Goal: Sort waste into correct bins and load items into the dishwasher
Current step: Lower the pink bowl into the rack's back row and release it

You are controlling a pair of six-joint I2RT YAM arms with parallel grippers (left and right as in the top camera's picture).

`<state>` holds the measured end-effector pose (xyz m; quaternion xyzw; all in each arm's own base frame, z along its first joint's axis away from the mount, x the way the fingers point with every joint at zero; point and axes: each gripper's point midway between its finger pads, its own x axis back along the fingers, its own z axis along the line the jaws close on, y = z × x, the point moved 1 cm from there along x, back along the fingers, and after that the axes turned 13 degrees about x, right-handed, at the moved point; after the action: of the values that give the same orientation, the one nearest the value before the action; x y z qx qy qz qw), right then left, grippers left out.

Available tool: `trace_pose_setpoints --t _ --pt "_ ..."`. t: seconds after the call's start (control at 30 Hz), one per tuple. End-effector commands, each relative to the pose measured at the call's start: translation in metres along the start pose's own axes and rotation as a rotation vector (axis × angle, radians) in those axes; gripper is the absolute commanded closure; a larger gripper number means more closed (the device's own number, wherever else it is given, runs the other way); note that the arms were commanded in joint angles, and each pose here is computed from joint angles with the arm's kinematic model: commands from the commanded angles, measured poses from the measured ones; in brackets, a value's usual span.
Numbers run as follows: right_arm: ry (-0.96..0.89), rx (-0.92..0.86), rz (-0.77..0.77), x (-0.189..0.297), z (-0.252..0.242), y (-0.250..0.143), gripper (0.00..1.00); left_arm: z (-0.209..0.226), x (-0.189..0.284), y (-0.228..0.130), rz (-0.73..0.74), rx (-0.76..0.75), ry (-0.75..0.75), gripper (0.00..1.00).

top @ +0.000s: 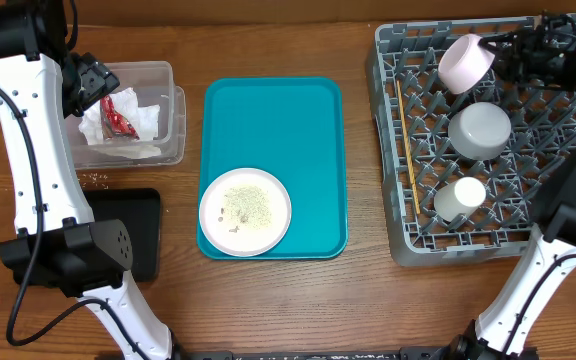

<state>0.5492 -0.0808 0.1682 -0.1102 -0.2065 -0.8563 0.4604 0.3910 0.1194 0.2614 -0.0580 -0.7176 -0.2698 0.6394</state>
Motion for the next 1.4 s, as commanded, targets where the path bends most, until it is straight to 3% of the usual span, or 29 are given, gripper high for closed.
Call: trace_pose_setpoints --t 0.0,0.13,0.33,0.47,0.57,0.67,0.8,0.97,1.37 --pt "-0.120 0.039 -0.062 0.021 0.009 0.009 0.58 0.001 0.004 0.000 -0.014 0.011 0.003 0.00" --pt "-0.224 0.056 -0.102 0.040 0.022 0.009 0.44 0.001 0.004 0.000 -0.014 0.011 0.003 0.00" --pt "-0.278 0.131 -0.152 0.065 0.062 0.007 0.35 0.001 0.004 0.000 -0.014 0.011 0.002 0.00" --pt "-0.273 0.187 -0.133 0.063 0.086 -0.004 0.35 0.001 0.004 0.000 -0.014 0.011 0.003 0.00" --pt "-0.297 0.213 -0.084 0.046 0.090 -0.016 0.54 0.001 0.004 0.000 -0.014 0.011 0.003 0.00" --pt "-0.462 0.216 -0.061 0.031 0.075 -0.026 0.81 0.001 0.004 0.000 -0.014 0.011 0.003 0.00" --pt "-0.680 0.263 -0.056 0.017 0.062 -0.033 0.96 0.001 0.004 0.000 -0.014 0.011 0.003 0.00" --pt "-0.888 0.270 -0.106 0.007 0.053 -0.035 0.96 0.001 0.004 0.000 -0.014 0.011 0.002 0.00" --pt "-0.990 0.200 -0.066 -0.007 -0.001 -0.035 0.96 0.001 0.004 0.000 -0.014 0.011 0.002 0.00"
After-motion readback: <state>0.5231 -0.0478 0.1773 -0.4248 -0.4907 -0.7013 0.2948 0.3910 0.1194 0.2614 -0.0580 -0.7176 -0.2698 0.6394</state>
